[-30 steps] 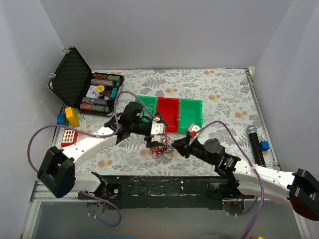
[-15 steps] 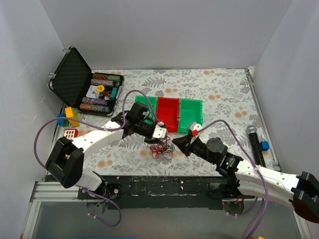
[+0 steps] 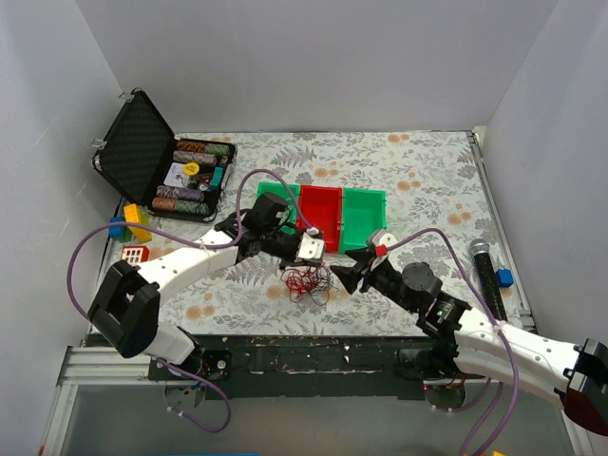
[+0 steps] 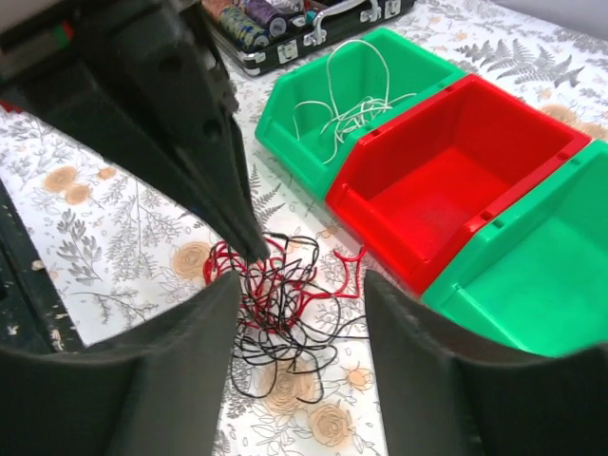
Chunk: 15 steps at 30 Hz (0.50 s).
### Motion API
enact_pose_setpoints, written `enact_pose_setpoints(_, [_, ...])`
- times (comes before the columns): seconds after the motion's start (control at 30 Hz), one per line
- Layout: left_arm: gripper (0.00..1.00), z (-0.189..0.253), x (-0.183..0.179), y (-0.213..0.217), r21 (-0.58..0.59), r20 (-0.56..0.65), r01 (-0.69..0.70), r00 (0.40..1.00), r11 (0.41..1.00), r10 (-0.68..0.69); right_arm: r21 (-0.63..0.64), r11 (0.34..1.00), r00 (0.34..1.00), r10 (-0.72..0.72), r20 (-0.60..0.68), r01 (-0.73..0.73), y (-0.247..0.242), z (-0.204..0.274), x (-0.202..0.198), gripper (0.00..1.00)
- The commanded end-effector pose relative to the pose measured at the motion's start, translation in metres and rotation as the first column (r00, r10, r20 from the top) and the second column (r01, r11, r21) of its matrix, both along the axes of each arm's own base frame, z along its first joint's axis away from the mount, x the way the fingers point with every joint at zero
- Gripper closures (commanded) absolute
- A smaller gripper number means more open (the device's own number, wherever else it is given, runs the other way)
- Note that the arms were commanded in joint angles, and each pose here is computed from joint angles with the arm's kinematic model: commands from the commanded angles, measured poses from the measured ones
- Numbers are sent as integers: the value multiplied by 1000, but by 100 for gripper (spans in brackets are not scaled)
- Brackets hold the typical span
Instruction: Untangle the cables
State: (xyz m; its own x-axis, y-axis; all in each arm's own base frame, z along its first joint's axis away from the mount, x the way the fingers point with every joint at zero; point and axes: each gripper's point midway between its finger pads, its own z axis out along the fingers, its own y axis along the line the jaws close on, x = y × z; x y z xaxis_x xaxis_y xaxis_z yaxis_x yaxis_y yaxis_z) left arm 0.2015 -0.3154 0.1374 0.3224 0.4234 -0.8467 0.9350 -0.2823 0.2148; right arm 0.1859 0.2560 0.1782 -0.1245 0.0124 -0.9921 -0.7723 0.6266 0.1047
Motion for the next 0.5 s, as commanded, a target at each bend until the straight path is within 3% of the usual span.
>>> enact_pose_setpoints(0.0, [100, 77, 24, -14, -127, 75, -101, 991, 987, 111, 59, 998, 997, -22, 75, 17, -1, 35, 7, 31])
enact_pose_setpoints(0.2, [100, 149, 12, -11, -251, 63, -134, 986, 959, 154, 103, 993, 988, 47, 147, -63, 8, 63, -2, 21])
enact_pose_setpoints(0.27, [100, 159, 4, -6, -269, 47, -141, 986, 953, 160, 126, 986, 979, 86, 187, -111, 13, 78, -8, 16])
enact_pose_setpoints(0.47, [100, 174, -13, 3, -296, 22, -133, 989, 946, 146, 197, 973, 953, 61, 298, -124, 20, 121, -2, 12])
